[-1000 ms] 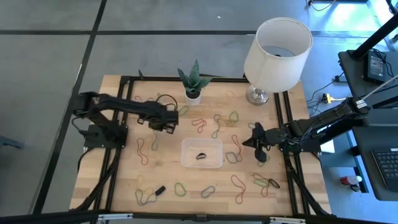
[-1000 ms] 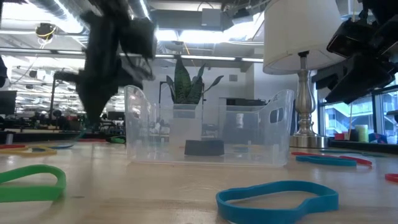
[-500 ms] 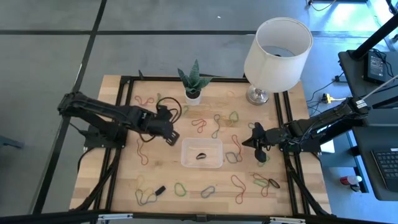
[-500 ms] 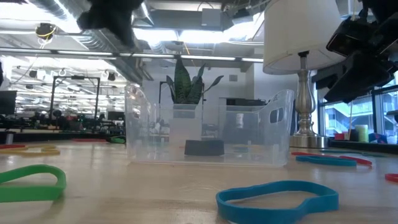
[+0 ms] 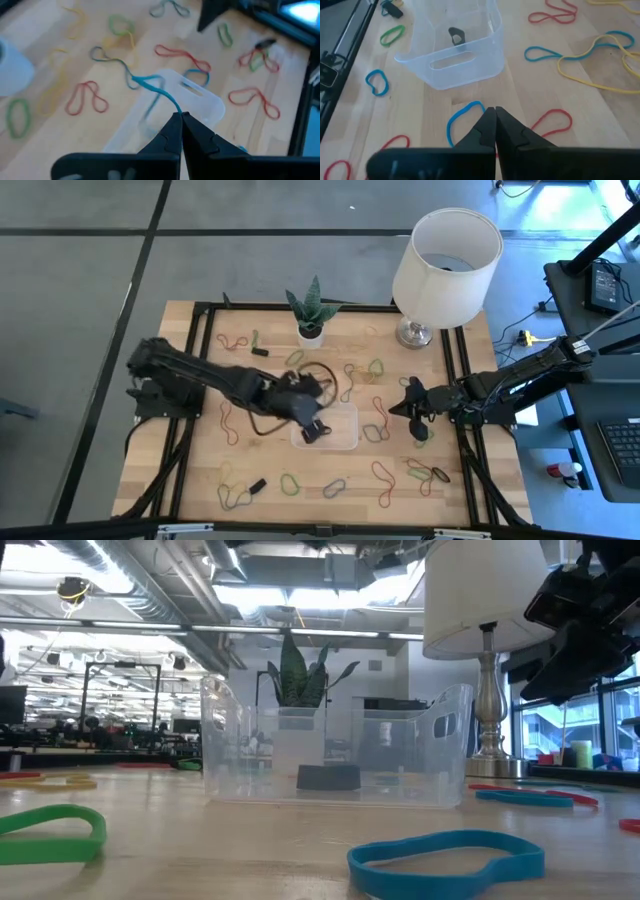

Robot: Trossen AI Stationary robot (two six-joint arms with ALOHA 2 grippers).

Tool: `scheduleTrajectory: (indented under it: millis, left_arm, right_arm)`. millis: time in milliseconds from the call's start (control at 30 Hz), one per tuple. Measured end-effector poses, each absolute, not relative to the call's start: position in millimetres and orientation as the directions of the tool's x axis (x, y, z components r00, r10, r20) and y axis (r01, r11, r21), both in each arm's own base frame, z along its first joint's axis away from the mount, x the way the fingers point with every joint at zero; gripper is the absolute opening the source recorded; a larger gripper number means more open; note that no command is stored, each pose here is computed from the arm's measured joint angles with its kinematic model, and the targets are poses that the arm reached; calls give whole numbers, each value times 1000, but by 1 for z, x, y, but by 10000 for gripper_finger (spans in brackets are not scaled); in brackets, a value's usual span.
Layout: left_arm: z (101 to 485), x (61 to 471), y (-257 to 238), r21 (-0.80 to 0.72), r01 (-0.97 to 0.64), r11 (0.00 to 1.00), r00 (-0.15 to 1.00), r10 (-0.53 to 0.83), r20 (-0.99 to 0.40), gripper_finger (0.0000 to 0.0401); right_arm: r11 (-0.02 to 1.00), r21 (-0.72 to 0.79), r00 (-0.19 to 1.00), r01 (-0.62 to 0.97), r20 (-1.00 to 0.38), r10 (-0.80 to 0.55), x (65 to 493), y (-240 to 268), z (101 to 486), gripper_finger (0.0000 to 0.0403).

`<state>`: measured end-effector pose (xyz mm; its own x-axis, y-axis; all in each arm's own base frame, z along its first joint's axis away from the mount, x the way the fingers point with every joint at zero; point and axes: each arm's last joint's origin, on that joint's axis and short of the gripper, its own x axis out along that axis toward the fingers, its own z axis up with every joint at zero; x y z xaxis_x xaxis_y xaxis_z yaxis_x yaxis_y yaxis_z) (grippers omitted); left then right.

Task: Pick and place rubber bands into bin
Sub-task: Put the blue rubber band into the transparent bin, then put the yellow rubber band into the transparent bin

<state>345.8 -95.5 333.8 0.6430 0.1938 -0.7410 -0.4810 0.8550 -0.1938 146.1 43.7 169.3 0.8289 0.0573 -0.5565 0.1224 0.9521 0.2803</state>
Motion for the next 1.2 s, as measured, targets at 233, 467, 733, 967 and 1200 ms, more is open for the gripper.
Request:
scheduleTrajectory:
  millis: [233, 467, 733, 967, 1200]
  left_arm:
    - [289, 371, -102, -184, -571, 800, 521, 180, -834, 2]
    - [236, 391, -96, -105, -603, 791, 340, 136, -931, 2]
    - [197, 403, -89, -72, -602, 795, 224, 82, -971, 3]
    - [198, 400, -87, -39, -613, 789, 202, 109, -973, 57]
    - [216, 393, -81, -67, -601, 797, 211, 77, -974, 123]
  right_arm:
    - [935, 330, 825, 132, -559, 81, 146, 44, 169, 0]
    - [931, 341, 823, 128, -561, 93, 146, 45, 169, 0]
    - [922, 362, 824, 141, -559, 94, 146, 45, 169, 0]
    - [923, 360, 824, 140, -559, 93, 146, 45, 169, 0]
    - [924, 357, 821, 141, -563, 92, 146, 45, 169, 0]
